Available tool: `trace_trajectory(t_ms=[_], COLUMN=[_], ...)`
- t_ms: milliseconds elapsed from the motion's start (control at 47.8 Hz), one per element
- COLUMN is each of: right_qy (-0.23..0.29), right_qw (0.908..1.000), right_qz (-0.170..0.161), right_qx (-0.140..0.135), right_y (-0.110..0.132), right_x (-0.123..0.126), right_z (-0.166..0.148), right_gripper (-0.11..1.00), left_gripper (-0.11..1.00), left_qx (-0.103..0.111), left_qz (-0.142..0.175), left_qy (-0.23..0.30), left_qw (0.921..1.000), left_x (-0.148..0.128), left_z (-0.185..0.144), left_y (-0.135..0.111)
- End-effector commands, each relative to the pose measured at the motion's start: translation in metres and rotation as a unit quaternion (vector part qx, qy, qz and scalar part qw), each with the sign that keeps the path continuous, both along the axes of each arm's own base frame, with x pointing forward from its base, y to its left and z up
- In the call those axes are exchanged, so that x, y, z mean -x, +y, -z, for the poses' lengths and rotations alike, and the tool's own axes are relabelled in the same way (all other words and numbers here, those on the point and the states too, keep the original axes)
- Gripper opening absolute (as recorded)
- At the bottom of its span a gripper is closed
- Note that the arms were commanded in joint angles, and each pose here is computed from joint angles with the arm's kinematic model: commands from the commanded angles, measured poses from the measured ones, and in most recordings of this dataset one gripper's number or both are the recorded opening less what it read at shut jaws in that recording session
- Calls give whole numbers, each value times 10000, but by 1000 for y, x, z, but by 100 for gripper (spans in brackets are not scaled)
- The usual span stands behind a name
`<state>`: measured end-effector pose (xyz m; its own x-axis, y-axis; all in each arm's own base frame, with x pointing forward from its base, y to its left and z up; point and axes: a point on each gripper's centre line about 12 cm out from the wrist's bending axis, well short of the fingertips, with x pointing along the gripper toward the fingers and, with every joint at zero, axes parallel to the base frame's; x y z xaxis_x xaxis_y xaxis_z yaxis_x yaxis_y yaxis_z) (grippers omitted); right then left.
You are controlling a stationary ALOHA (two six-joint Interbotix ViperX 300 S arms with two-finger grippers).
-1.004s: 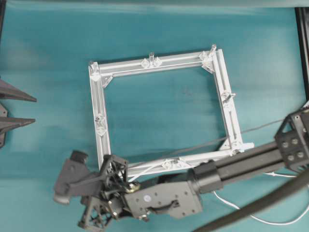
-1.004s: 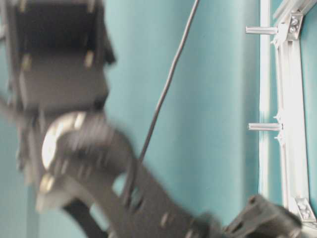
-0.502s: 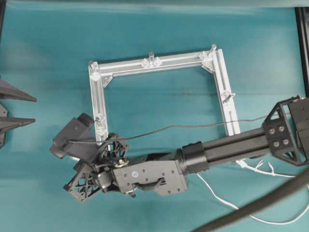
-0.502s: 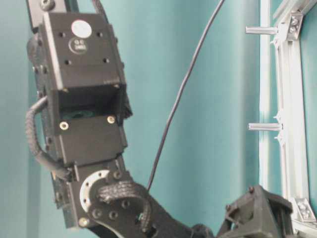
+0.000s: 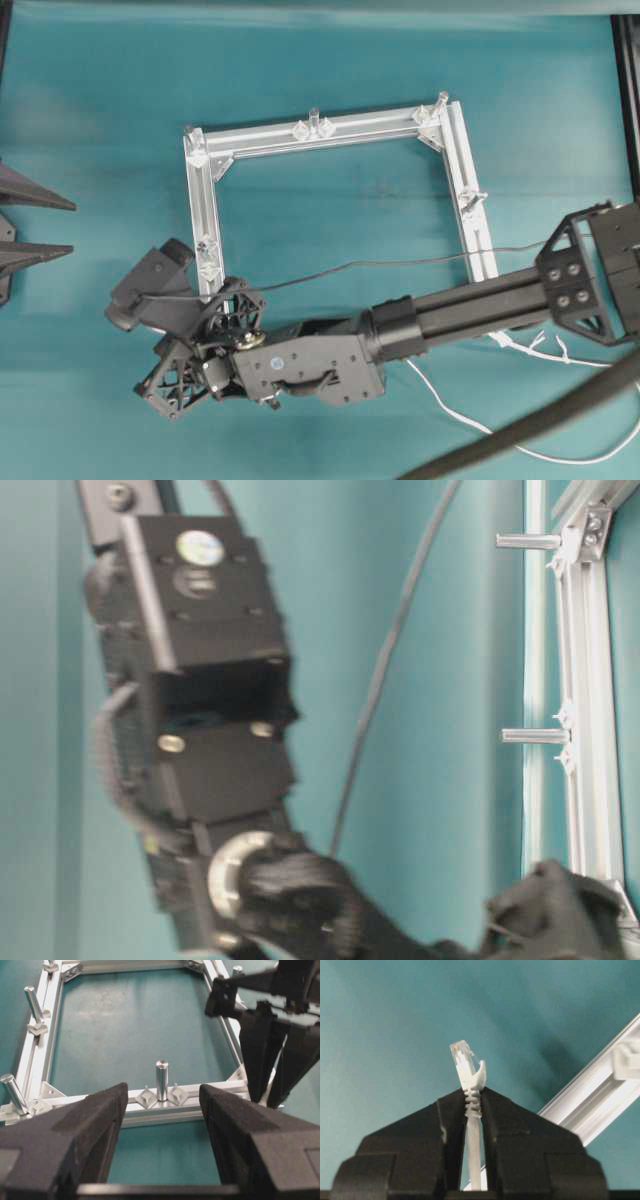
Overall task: Move the cable alternately left and right between 8 pins so it hooks onto each one.
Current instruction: 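Sweep the plug up the frame's left side past the pins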
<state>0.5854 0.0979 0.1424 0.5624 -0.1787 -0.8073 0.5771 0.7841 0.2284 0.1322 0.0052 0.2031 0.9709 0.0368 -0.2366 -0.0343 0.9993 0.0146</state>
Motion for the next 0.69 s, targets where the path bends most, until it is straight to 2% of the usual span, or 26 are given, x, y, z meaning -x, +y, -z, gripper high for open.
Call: trace_trajectory(t_ms=[0, 126, 230, 293, 439, 544, 670], right_qy=[-252, -176, -118, -28, 77, 89, 132], right_qw=[9997, 9998, 9995, 9988, 9942, 9919, 9907], right_qz=[-34, 12, 106, 316, 969, 1163, 1246], right_qx=[-30, 9, 261, 379, 457, 512, 534], right_y=[0, -3, -15, -26, -44, -47, -43], right_x=[-5, -5, -4, -2, 6, 13, 25], right_z=[-18, -11, -14, -16, -27, -36, -49], right_gripper=[11, 11, 10, 10, 10, 10, 10], left_gripper=[60, 60, 60, 60, 60, 60, 60], left_qx=[-10, -17, -10, -10, -10, -3, -10], left_qz=[6, 6, 6, 6, 4, 4, 4], left_qy=[-38, -37, -38, -38, -38, -46, -38], left_qw=[10000, 10000, 10000, 10000, 10000, 10000, 10000], left_x=[-1, -1, -1, -1, -1, -1, -1], left_z=[-4, -4, -4, -4, -4, -5, -4], left_y=[0, 0, 0, 0, 0, 0, 0])
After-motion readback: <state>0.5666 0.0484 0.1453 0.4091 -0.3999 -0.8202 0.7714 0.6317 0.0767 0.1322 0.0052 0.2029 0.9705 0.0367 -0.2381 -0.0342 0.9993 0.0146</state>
